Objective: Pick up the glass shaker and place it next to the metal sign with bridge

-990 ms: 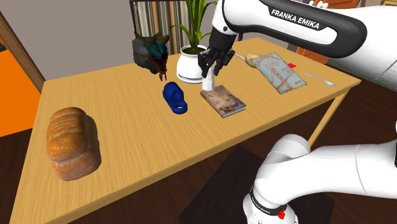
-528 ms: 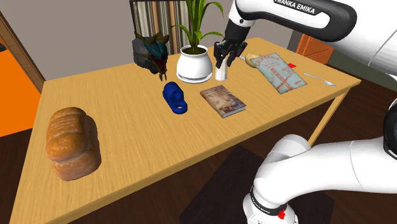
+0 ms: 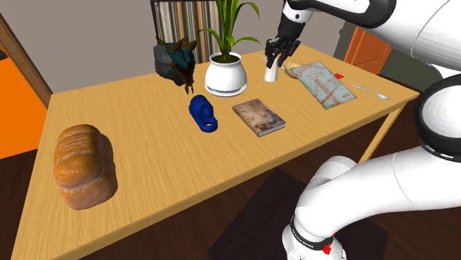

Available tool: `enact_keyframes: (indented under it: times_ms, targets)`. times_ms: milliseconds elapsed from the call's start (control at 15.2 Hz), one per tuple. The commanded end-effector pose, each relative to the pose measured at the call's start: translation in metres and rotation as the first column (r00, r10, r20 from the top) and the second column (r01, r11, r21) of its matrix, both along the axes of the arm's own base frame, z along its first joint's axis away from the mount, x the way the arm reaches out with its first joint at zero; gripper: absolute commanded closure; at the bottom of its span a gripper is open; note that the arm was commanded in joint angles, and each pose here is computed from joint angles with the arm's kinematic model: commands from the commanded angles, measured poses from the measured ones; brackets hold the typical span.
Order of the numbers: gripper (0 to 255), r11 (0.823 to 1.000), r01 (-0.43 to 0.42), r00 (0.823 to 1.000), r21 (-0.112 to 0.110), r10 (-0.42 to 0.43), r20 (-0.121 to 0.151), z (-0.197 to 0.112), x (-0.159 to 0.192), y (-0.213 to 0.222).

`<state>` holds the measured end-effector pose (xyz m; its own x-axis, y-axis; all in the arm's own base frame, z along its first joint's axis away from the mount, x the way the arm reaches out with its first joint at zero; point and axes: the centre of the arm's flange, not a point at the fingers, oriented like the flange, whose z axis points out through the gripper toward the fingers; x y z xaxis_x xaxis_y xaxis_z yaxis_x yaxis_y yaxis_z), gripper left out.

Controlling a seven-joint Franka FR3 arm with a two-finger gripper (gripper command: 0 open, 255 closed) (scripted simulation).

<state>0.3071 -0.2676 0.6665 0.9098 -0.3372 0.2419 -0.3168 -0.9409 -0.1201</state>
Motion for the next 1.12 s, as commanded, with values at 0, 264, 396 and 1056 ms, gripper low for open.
enact_keyframes:
  times_ms: [0,264,396,1056]
  targets:
    - [255,1.000,-0.001,1.000,-0.001,0.001,0.000,-0.001,-0.001,-0.027]
    - [255,1.000,-0.001,1.000,-0.001,0.001,0.000,-0.001,0.000,-0.079]
    - [255,1.000,-0.001,1.000,-0.001,0.001,0.000,-0.001,0.000,-0.106]
    - [255,1.000,-0.001,1.000,-0.001,0.001,0.000,-0.006,0.002,-0.235]
